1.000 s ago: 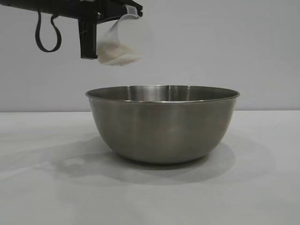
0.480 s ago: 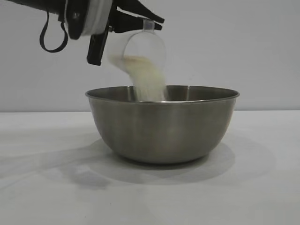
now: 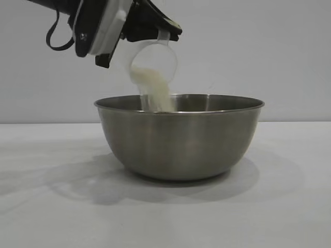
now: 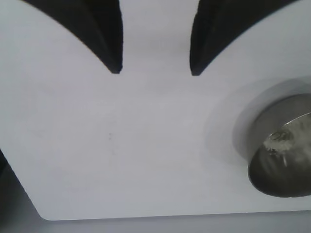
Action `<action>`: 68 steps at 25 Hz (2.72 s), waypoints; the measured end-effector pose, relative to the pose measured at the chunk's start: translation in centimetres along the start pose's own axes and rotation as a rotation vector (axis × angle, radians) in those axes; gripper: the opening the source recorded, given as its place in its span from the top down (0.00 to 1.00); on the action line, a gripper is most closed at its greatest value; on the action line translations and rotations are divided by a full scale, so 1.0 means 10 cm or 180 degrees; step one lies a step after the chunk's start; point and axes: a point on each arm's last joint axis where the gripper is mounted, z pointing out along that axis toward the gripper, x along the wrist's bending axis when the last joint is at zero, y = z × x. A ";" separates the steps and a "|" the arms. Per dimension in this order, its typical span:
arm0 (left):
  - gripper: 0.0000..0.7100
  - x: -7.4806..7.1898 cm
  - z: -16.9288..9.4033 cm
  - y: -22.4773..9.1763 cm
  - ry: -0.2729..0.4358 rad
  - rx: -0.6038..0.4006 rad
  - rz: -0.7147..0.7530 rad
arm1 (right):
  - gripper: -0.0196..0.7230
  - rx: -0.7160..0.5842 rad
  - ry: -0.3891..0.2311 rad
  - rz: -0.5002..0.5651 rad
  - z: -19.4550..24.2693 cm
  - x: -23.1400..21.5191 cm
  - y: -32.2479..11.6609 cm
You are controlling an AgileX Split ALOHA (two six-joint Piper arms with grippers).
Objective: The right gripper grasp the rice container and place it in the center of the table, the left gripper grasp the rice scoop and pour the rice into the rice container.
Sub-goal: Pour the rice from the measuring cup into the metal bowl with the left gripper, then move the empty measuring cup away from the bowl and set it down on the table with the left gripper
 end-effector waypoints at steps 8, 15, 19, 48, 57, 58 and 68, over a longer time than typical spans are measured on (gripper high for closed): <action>1.00 0.00 0.01 -0.02 -0.0037 0.0068 -0.0755 | 0.61 0.0000 0.0000 0.0000 0.00 0.00 0.00; 1.00 -0.04 -0.05 -0.16 0.0247 0.0364 -0.3640 | 0.61 0.0000 0.0000 0.0000 0.00 0.00 0.00; 1.00 -0.15 -0.20 -0.35 0.0685 0.0637 -0.5130 | 0.61 0.0000 0.0000 0.0000 0.00 0.00 0.00; 1.00 -1.42 -1.29 0.58 0.1141 0.2967 -0.7406 | 0.61 0.0000 0.0000 0.0000 0.00 0.00 0.00; 0.85 -1.48 -1.28 0.65 0.1045 0.2999 -0.7463 | 0.61 0.0000 0.0000 0.0002 0.00 0.00 0.00; 0.85 -1.48 -1.28 0.64 0.1049 0.2998 -0.7461 | 0.61 0.0000 0.0000 0.0002 0.00 0.00 0.00; 0.85 -1.42 -1.40 0.97 0.0643 0.3127 -0.7621 | 0.61 0.0000 0.0000 0.0002 0.00 0.00 0.00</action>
